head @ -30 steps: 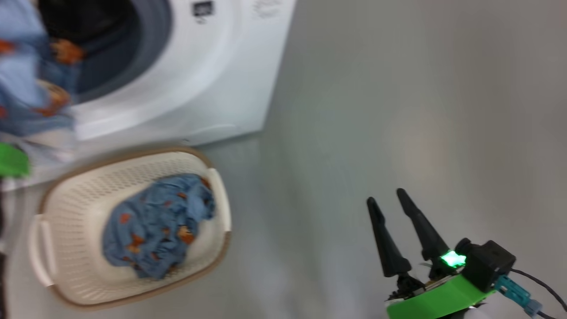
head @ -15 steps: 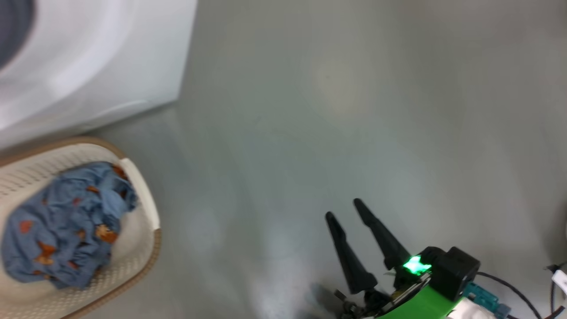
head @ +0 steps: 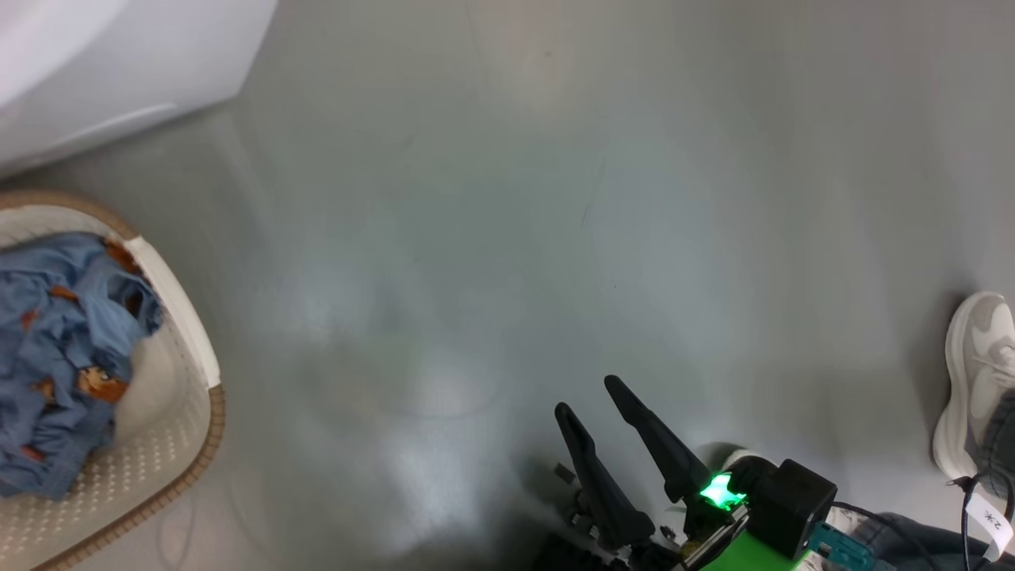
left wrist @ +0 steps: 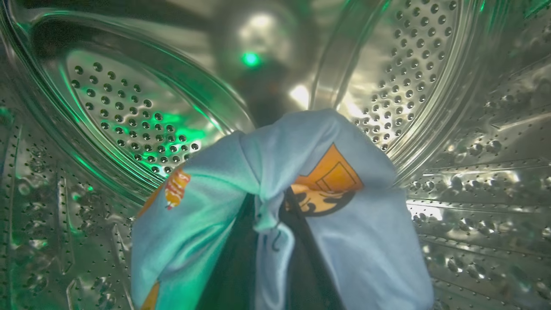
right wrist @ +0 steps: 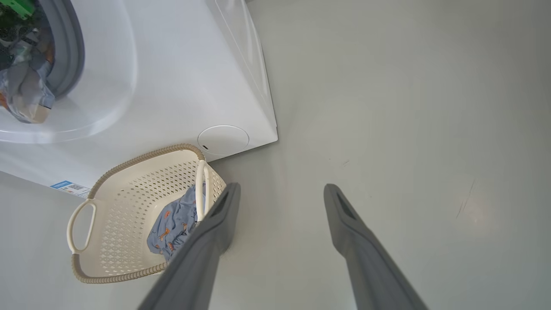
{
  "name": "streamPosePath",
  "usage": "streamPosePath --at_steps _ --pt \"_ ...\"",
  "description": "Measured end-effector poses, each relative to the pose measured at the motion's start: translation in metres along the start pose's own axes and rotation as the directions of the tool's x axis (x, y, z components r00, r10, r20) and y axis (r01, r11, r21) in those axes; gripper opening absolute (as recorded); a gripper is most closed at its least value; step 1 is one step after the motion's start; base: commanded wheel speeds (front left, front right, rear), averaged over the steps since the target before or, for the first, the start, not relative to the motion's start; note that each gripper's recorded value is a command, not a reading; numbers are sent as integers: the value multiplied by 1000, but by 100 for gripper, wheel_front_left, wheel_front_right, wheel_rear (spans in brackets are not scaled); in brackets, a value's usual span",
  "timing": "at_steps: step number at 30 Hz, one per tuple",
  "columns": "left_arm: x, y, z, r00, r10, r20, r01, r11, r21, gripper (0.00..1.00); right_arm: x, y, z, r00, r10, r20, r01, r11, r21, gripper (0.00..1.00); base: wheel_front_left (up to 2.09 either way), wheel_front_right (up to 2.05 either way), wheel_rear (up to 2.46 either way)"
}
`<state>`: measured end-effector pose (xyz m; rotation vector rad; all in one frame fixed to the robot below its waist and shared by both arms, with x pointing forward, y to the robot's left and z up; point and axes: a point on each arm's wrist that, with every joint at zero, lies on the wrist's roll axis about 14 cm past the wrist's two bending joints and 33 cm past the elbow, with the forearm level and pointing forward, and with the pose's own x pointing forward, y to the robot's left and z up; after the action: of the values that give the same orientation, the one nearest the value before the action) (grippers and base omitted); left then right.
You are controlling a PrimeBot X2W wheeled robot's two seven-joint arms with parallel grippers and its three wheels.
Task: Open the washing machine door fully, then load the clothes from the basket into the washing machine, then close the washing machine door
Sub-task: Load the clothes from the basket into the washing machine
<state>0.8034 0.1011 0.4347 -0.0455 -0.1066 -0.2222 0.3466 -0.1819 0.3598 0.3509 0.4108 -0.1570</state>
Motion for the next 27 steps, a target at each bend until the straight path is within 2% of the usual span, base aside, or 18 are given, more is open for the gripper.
streamPosePath --at_steps 4,9,16,23,27 --pt "10 3 0 999 8 32 -8 1000 -11 0 3 -4 -7 1000 -14 -22 14 1000 2 100 0 0 0" --pt "17 11 20 991 40 131 -36 999 -30 0 6 -1 -14 999 -8 -44 9 1000 9 100 0 0 0" --pt "21 24 40 973 109 201 -97 993 -72 0 8 0 -15 999 -4 -45 5 1000 15 100 0 0 0" --pt "19 18 -4 997 65 32 -65 998 3 0 9 3 -16 999 2 -47 -1 999 39 100 0 0 0" --pt "16 18 -15 998 60 -21 -59 998 29 0 9 4 -15 999 7 -43 -6 999 41 100 0 0 0"
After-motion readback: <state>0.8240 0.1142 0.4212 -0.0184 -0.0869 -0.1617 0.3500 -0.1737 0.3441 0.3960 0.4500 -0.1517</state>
